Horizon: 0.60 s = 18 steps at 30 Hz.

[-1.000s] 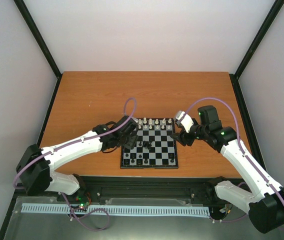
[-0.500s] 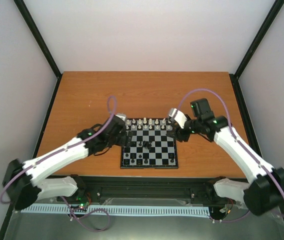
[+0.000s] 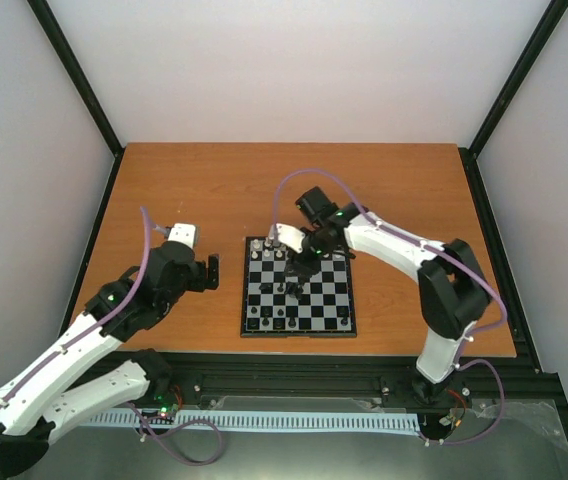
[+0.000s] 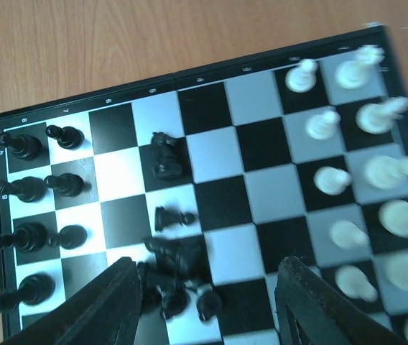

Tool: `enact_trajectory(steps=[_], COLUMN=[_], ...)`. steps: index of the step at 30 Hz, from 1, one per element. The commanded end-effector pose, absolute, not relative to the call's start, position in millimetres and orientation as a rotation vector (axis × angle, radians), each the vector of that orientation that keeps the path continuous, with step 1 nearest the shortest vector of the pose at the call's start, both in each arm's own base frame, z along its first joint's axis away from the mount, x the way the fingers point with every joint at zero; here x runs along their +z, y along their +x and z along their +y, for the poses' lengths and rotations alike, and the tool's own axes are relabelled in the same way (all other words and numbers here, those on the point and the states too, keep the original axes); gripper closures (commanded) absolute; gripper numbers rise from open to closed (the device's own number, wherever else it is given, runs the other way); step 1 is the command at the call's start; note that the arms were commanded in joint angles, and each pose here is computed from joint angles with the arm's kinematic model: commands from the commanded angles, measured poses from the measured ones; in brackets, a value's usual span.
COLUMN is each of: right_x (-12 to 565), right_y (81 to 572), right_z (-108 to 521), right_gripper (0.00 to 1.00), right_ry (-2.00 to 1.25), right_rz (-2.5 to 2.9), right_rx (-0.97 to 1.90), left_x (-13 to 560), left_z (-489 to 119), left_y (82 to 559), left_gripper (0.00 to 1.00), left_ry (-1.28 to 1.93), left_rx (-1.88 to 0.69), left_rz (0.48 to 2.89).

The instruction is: Set up the chess pieces on the board

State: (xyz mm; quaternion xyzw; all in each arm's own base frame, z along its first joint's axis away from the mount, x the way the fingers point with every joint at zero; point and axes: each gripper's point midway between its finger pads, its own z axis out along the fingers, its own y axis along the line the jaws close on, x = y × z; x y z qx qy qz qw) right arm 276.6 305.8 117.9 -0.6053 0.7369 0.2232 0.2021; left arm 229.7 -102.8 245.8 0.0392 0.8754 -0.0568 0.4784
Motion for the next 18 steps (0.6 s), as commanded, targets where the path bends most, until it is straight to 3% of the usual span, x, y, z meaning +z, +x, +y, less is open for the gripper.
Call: enact_trajectory(steps=[1, 18], right_x=[102.0, 51.4], right_y=[274.3, 255.1], right_z=[328.5, 362.9], right_gripper=[0.49, 0.48], right_ry=[-1.787, -2.034], right_rz=[2.045, 1.988], right_rx=[0.556, 0.411], left_x=[246.6, 240.0], left_z=[-90.2, -79.0], left_y=[230.9, 234.1], left_gripper=[0.0, 0.0], left_ry=[0.06, 0.042], left_rx=[-0.116, -0.06], left_rz=[2.116, 2.119])
